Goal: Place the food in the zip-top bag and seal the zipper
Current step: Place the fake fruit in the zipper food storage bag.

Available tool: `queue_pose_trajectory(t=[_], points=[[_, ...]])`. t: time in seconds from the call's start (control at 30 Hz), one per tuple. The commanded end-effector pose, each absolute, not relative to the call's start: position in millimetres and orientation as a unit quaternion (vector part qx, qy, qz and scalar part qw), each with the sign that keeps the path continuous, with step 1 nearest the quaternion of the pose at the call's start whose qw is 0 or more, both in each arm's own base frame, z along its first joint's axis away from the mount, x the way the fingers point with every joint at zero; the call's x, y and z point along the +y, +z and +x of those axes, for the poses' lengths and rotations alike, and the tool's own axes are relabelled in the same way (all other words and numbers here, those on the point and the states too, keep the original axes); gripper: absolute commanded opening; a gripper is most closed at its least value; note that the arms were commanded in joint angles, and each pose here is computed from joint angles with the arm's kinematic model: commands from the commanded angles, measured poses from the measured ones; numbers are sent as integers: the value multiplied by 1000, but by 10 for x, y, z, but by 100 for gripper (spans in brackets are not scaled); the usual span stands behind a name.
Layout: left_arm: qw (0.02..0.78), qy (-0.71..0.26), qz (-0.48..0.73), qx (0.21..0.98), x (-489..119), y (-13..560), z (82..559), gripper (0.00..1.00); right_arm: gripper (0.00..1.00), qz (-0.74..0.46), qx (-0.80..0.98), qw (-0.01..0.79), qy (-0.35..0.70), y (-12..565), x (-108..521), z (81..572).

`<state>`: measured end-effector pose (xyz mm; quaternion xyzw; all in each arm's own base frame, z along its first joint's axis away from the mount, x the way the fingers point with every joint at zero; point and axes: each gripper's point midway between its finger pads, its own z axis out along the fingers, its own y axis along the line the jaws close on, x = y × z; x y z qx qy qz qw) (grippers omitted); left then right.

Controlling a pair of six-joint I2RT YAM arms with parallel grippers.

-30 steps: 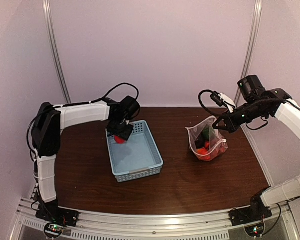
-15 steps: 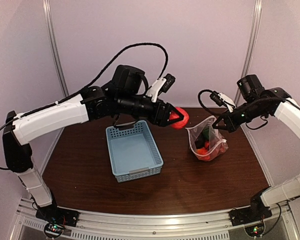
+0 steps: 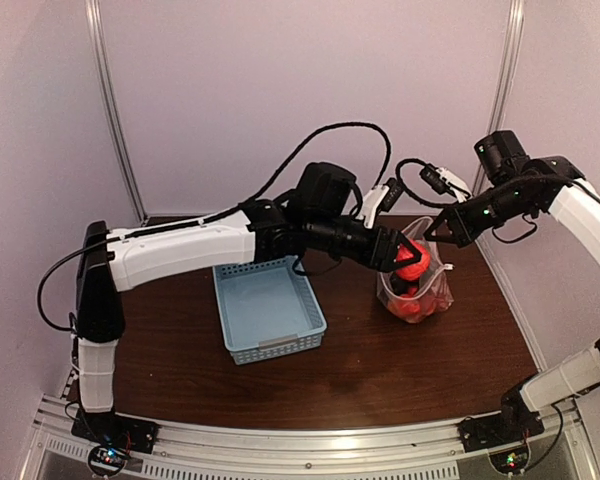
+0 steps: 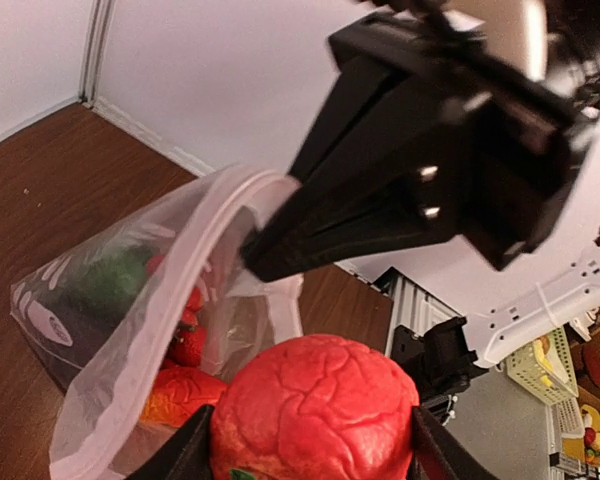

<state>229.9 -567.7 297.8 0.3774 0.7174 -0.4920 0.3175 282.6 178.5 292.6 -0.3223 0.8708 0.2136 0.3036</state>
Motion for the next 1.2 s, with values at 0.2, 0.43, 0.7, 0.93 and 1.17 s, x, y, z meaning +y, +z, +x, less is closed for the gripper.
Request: queue_pose_trajectory(t=[0.2,0.43,0.7,0.93,1.17], points=[[331,-430,290,788,-5818,2554,2848,38,0,-327,855,316,250,3183,1863,2703],[338,-429,255,798,-5826,2540,3033,57,0,-330,852,317,254,3182,1860,2656],[352,-435,287,777,-5708,3009,2904,98,0,-333,851,318,252,3180,1848,2629],[401,-418,324,748,-5230,3462,2679,98,0,-336,851,315,253,3150,1852,2624],[405,-321,338,787,-4841,2969,2714,97,0,-341,846,317,260,3133,1864,2579]])
